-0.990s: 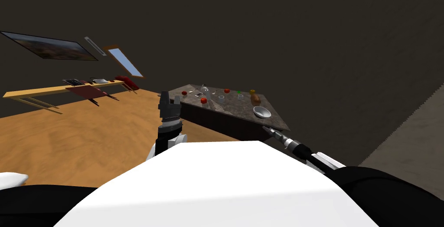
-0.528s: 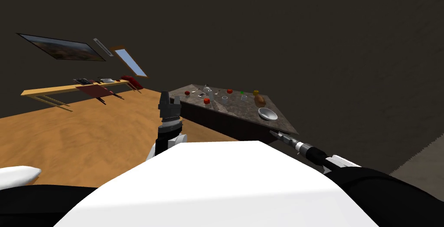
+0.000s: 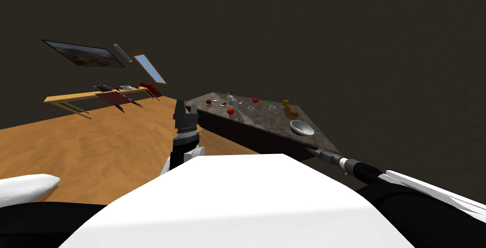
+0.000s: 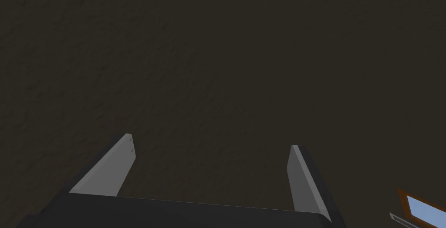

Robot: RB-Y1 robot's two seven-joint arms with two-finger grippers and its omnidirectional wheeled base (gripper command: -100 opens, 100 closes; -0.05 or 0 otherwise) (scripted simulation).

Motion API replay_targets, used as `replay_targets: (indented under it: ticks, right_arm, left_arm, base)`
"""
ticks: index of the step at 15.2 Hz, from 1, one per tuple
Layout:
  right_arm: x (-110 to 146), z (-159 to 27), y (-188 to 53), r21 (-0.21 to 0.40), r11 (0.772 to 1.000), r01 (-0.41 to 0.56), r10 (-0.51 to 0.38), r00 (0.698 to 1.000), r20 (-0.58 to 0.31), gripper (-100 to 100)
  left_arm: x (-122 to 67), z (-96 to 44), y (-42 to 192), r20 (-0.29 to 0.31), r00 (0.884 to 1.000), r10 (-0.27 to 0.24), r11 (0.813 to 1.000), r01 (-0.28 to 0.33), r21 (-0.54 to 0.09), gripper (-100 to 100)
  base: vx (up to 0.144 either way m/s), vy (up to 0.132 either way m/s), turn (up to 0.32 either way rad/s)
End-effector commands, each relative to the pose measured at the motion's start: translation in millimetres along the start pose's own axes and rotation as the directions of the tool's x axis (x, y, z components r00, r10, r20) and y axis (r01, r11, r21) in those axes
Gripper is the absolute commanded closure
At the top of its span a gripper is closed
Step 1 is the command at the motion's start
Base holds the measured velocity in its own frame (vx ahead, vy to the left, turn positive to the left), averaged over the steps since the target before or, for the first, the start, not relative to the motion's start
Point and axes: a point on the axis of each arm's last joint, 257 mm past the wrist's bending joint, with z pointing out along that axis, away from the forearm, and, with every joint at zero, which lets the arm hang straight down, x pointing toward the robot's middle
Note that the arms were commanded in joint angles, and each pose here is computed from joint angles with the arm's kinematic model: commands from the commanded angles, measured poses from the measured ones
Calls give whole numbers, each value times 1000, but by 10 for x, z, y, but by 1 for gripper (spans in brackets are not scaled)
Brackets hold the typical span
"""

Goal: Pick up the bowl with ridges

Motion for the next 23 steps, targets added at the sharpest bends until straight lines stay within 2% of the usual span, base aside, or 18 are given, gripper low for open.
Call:
replay_targets:
  ticks: [1,2,4,5,6,7,8,9,10,11,12,15,16,18,20,23]
  right_arm:
    - [25,-75,-210,31,998,47,-46,998,-38,-100]
    - [101,-173,-399,62,994,89,-84,993,-83,-100]
    - [64,-180,-435,65,993,103,-97,991,-88,-100]
    - [103,-287,-638,93,984,153,-140,981,-136,-100]
    - [90,-286,-641,92,983,157,-144,980,-137,-100]
    - [115,-393,-827,113,972,208,-185,965,-185,-100]
    - [109,-392,-828,113,971,210,-187,965,-185,-100]
    - [146,-499,-990,129,959,253,-220,948,-230,-100]
    - [123,-496,-994,127,957,259,-225,946,-231,-100]
    - [138,-596,-1140,136,943,305,-260,926,-276,-100]
    - [138,-596,-1140,136,943,305,-260,926,-276,-100]
    - [226,-862,-1443,128,902,413,-336,855,-394,-100]
    - [226,-862,-1443,128,902,413,-336,855,-394,-100]
    - [356,-1011,-1534,100,884,456,-366,810,-458,-100]
    - [529,-1139,-1558,64,876,478,-383,771,-509,-100]
    - [529,-1139,-1558,64,876,478,-383,771,-509,-100]
  left_arm:
    - [0,0,0,0,1000,0,1000,0,0,0]
    - [0,0,0,0,1000,0,1000,0,0,0]
    - [0,0,0,0,1000,0,1000,0,0,0]
    - [0,0,0,0,1000,0,1000,0,0,0]
    - [0,0,0,0,1000,0,1000,0,0,0]
    - [0,0,0,0,1000,0,1000,0,0,0]
    - [0,0,0,0,1000,0,1000,0,0,0]
    - [0,0,0,0,1000,0,1000,0,0,0]
    - [0,0,0,0,1000,0,1000,0,0,0]
    - [0,0,0,0,1000,0,1000,0,0,0]
    - [0,0,0,0,1000,0,1000,0,0,0]
    - [0,0,0,0,1000,0,1000,0,0,0]
    - [0,0,0,0,1000,0,1000,0,0,0]
    - [0,0,0,0,1000,0,1000,0,0,0]
    - [0,0,0,0,1000,0,1000,0,0,0]
    - [-1,0,0,0,1000,0,1000,0,0,0]
  base:
    - [47,85,79]
    - [56,99,99]
    - [59,93,38]
    - [64,83,67]
    - [70,79,67]
    - [83,96,102]
    - [76,96,89]
    - [75,106,95]
    - [80,104,75]
    - [86,101,92]
    - [84,87,69]
    - [121,97,147]
    - [139,98,125]
    - [154,90,110]
    - [188,61,166]
    - [109,33,41]
